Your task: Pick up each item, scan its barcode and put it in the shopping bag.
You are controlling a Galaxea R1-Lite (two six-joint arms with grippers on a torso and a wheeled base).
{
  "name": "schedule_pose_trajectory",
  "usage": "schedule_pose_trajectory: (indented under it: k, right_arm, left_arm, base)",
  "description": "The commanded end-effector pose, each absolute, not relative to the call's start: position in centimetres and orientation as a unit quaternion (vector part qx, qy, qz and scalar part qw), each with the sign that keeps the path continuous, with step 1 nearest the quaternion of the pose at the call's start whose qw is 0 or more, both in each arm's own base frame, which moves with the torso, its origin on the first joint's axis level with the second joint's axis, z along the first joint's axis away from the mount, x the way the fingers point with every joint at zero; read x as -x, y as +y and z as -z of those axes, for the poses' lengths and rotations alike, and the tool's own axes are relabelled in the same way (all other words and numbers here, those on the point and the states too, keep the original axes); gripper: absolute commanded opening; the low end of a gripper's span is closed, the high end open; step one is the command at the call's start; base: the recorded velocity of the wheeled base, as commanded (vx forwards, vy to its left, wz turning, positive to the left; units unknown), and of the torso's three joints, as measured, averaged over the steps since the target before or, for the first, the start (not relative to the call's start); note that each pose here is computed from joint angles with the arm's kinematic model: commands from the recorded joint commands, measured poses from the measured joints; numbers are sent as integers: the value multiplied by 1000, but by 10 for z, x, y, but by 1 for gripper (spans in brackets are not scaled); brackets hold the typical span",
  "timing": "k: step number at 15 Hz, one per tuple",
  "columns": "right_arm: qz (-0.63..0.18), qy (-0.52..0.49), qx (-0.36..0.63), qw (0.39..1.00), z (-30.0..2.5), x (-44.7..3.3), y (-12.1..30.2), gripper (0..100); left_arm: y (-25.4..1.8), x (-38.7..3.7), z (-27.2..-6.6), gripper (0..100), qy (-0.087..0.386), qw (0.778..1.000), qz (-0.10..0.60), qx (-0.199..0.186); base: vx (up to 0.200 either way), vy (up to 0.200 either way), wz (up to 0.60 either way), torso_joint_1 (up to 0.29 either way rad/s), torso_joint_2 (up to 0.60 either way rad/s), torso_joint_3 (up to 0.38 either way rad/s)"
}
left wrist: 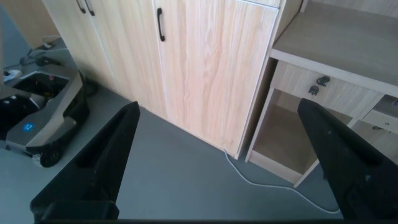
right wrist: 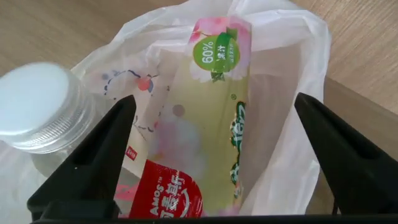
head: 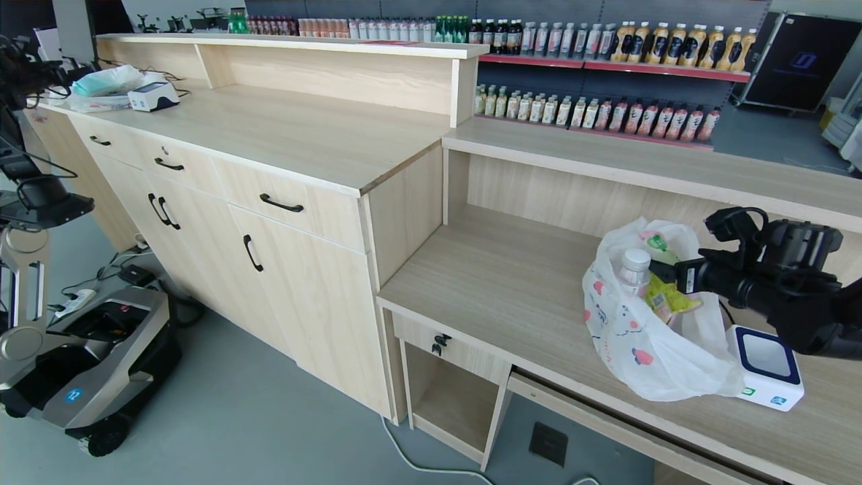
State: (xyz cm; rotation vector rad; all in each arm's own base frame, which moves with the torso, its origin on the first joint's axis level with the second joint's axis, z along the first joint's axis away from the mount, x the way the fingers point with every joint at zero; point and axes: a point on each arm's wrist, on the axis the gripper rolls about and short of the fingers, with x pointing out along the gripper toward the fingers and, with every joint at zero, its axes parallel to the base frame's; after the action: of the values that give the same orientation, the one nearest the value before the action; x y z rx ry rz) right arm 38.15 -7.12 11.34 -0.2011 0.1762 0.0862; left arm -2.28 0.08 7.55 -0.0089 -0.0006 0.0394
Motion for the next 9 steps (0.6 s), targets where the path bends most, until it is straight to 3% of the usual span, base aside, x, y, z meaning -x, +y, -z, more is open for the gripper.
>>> schedule_pose_trajectory:
  k: [1,6,9]
  right_arm:
    - [-33,57,133,989,-142,-369,-75,100]
    - [-9,49,168,985,-159,-342,-87,100]
    - [9,3,195,981,-195,-317,-88,100]
  left_arm:
    - [1,23,-75,100,0,1000,-20,5]
    - [1,23,-75,100,0,1000,-20,5]
    - [1,23,-75,100,0,1000,-20,5]
  base:
    - [0,0,0,0,0,0]
    - [0,0,0,0,0,0]
    - [0,0,0,0,0,0]
